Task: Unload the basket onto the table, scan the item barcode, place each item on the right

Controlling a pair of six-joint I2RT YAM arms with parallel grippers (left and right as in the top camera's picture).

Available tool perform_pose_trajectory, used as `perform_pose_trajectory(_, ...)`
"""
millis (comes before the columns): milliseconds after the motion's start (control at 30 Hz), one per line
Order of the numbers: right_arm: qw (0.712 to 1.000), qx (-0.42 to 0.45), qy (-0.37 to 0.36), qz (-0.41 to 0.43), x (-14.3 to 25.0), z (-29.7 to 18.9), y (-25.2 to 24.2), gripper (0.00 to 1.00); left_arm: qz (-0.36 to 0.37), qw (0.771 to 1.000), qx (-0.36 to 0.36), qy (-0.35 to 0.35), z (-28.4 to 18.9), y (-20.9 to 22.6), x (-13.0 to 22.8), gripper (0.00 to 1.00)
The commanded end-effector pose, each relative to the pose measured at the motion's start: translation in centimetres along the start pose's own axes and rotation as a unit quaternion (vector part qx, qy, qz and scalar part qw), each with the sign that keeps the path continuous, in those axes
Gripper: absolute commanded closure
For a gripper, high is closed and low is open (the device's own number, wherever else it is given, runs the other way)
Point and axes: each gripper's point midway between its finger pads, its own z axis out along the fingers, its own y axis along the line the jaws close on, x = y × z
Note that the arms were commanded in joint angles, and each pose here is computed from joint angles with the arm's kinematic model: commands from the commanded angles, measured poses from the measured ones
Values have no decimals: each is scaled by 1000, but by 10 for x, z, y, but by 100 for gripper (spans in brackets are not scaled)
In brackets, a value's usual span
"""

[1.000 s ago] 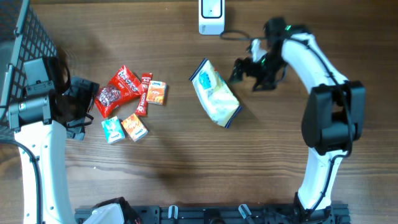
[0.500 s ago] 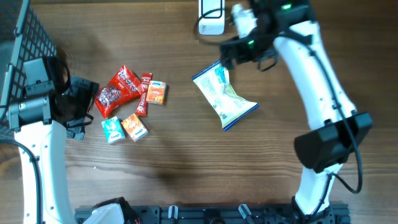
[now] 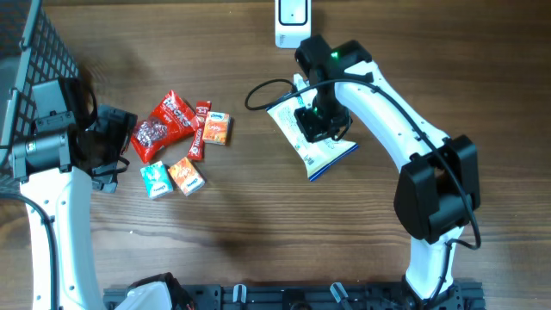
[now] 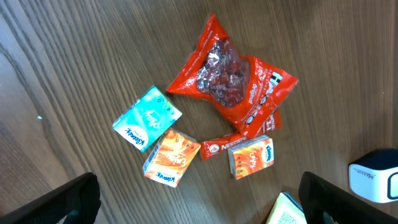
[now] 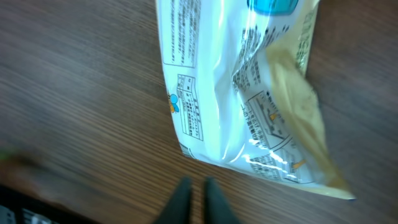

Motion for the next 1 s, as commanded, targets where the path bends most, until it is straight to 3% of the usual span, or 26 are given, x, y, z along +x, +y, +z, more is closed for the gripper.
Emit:
perform_pose_trajectory(0,1000,8,15,22,5,27,-7,96,4,1000,-3,-7,0,1,-4,0)
perform_pose_trajectory(267,995,59,-23,75,-2,70,-47,96,4,1000,-5,-6,0,2,-3,0)
perform_pose_trajectory(567,997,28,-39,63,-6,12,-31,96,4,1000,-4,-6,0,2,-3,0)
perform_pose_trajectory(700,994,59,-66,62,-8,-20,-39,64,4,1000,-6,-5,0,3,-3,0)
perform_pose_trajectory(967,995,68,-35,67,8,16,-48,60,4,1000,-12,-2,0,5,-1,0)
